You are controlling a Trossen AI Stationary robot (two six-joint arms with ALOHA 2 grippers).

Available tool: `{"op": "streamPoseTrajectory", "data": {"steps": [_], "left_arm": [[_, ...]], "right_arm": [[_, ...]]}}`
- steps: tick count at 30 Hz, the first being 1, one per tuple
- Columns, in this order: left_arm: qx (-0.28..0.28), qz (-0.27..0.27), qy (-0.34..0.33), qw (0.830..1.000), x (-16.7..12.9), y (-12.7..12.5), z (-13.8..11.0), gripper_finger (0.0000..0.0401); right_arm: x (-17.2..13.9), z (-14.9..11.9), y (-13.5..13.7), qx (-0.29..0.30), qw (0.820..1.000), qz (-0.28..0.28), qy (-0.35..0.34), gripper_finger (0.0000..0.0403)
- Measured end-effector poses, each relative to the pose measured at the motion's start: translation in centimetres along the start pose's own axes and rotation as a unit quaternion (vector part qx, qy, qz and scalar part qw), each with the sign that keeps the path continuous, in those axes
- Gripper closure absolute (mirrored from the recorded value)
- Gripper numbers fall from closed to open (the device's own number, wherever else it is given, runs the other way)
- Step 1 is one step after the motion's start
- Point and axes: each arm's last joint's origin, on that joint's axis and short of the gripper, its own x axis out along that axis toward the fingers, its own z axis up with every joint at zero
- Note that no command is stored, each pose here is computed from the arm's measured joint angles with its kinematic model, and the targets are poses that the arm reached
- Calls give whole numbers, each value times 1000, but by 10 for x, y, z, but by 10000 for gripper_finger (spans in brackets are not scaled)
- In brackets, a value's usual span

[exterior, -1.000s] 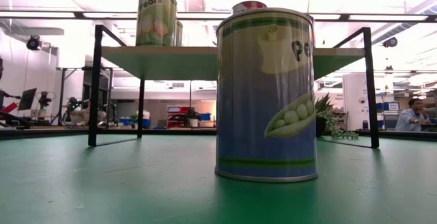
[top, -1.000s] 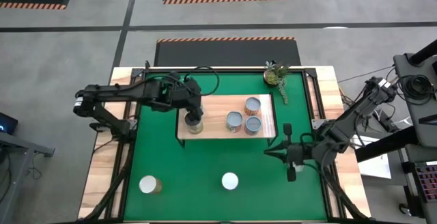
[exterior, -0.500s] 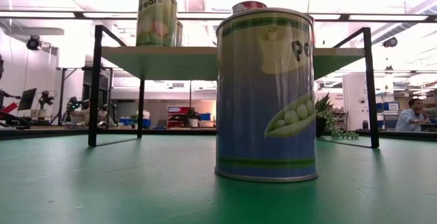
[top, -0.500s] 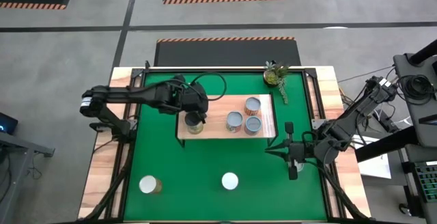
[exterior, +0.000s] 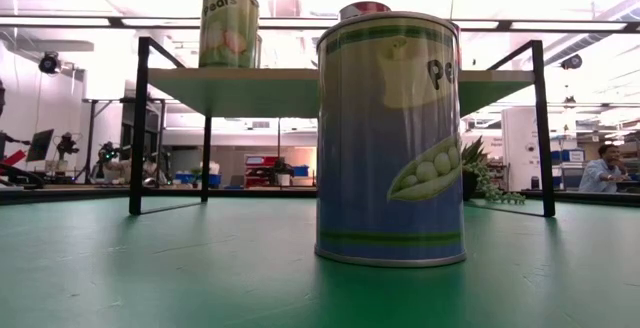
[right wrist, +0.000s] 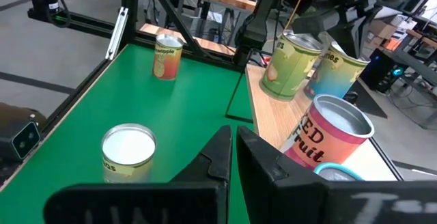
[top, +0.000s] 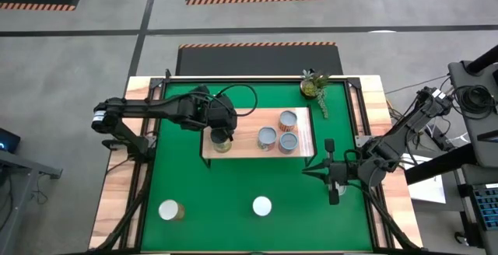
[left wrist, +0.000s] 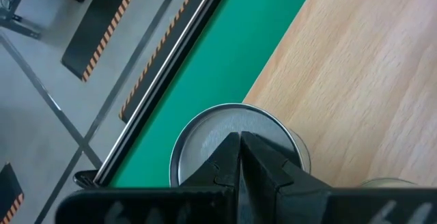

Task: Pick and place cans onto a shelf
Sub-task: Adjust the cans on the shelf

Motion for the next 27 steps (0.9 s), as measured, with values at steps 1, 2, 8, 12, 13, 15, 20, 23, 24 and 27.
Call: {"op": "streamPoseTrajectory", "data": {"steps": [1, 2, 8, 12, 13, 15, 20, 23, 24, 27], "left_arm": [[-3, 1, 1, 1000, 0, 0, 0, 401], [-4, 1, 2, 1000, 0, 1, -1, 401], [-6, 0, 4, 1000, -1, 1, -1, 401], [-14, -4, 4, 1000, -2, 2, -1, 401], [-16, -5, 3, 1000, -2, 2, -1, 401], [-17, -8, 4, 1000, -3, 3, -1, 401], [-21, -15, 3, 1000, -7, 5, 1, 401], [-24, -19, -3, 1000, -11, 5, 2, 401], [-24, -20, -4, 1000, -13, 5, 3, 401], [-23, -26, -15, 999, -21, 4, 4, 401]], "right_arm": [[0, 0, 0, 0, 1000, 0, 0, 390], [0, 0, 0, 0, 1000, 0, 0, 390], [0, 0, 0, 0, 1000, 0, 0, 390], [0, 0, 0, 0, 1000, 0, 0, 390], [0, 0, 0, 0, 1000, 0, 0, 390], [0, 0, 0, 0, 1000, 0, 0, 390], [0, 0, 0, -1, 1000, 0, 0, 390], [0, 0, 0, 0, 1000, 0, 0, 390], [0, 0, 0, -1, 1000, 0, 0, 390], [0, 0, 0, -1, 1000, 0, 0, 390]]}}
